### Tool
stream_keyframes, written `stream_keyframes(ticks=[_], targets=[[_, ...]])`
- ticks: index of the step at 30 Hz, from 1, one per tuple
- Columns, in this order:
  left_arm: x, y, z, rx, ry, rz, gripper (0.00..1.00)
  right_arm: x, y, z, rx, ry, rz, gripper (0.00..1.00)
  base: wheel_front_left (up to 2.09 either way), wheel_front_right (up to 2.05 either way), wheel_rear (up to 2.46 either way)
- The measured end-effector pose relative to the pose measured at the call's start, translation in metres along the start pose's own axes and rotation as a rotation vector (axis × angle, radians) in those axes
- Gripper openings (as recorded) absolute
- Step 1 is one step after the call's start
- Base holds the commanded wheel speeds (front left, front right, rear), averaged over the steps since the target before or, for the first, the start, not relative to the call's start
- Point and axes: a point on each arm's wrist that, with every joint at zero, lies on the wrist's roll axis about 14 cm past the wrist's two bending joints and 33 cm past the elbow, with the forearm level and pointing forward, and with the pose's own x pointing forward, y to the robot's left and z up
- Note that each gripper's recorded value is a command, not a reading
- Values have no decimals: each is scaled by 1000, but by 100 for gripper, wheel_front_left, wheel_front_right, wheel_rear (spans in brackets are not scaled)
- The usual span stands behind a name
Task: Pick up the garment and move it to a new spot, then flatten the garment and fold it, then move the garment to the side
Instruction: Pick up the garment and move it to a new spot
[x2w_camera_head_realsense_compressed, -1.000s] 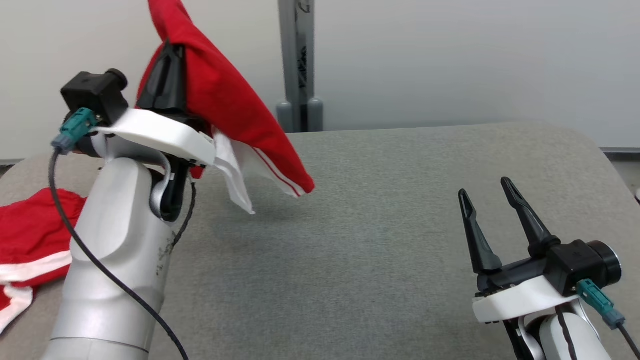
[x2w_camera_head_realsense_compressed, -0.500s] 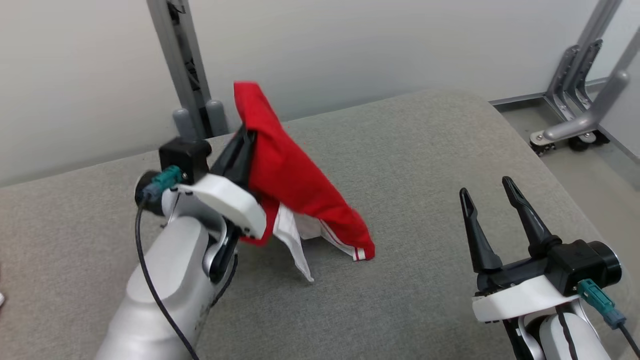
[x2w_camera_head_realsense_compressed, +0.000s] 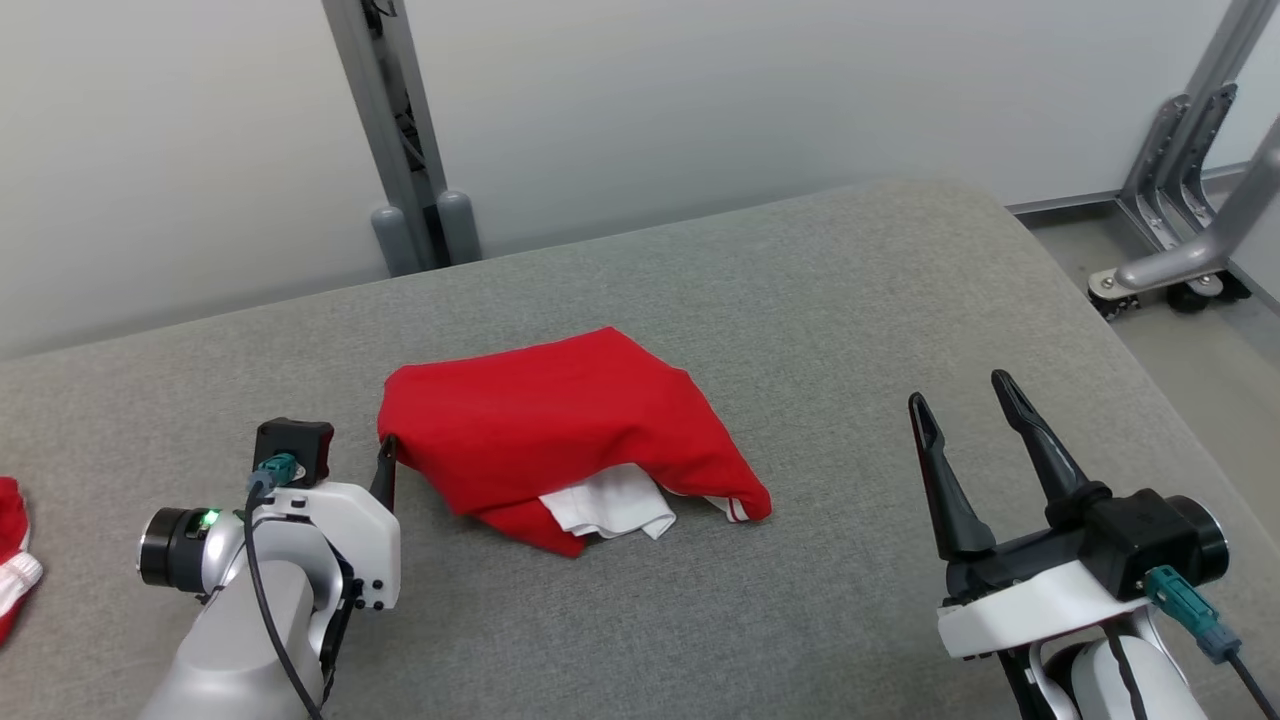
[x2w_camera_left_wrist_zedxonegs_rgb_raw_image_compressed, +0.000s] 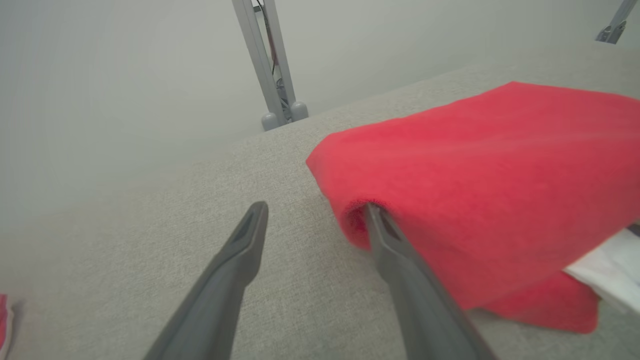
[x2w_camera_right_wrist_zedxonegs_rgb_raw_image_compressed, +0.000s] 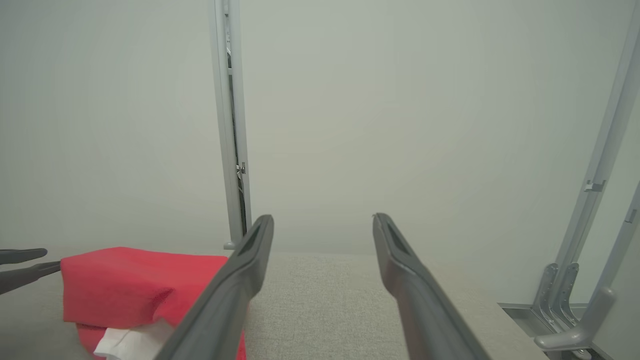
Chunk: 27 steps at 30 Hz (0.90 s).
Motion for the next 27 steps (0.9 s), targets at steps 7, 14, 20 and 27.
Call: stream_keyframes(ticks=[7, 14, 20, 27], targets=[[-17, 41, 16, -68, -69, 114, 100, 12, 21, 2, 9, -15, 66, 100, 0, 0, 0], [-49, 66, 62, -151, -293, 179, 100, 19, 38, 3, 4, -25, 117, 100, 0, 0, 0], [-93, 61, 41, -200, -355, 208, 100, 18, 47, 1, -12, -20, 157, 100, 0, 0, 0], [-142, 53, 19, -271, -399, 288, 100, 10, 49, -7, -55, 6, 189, 100, 0, 0, 0]])
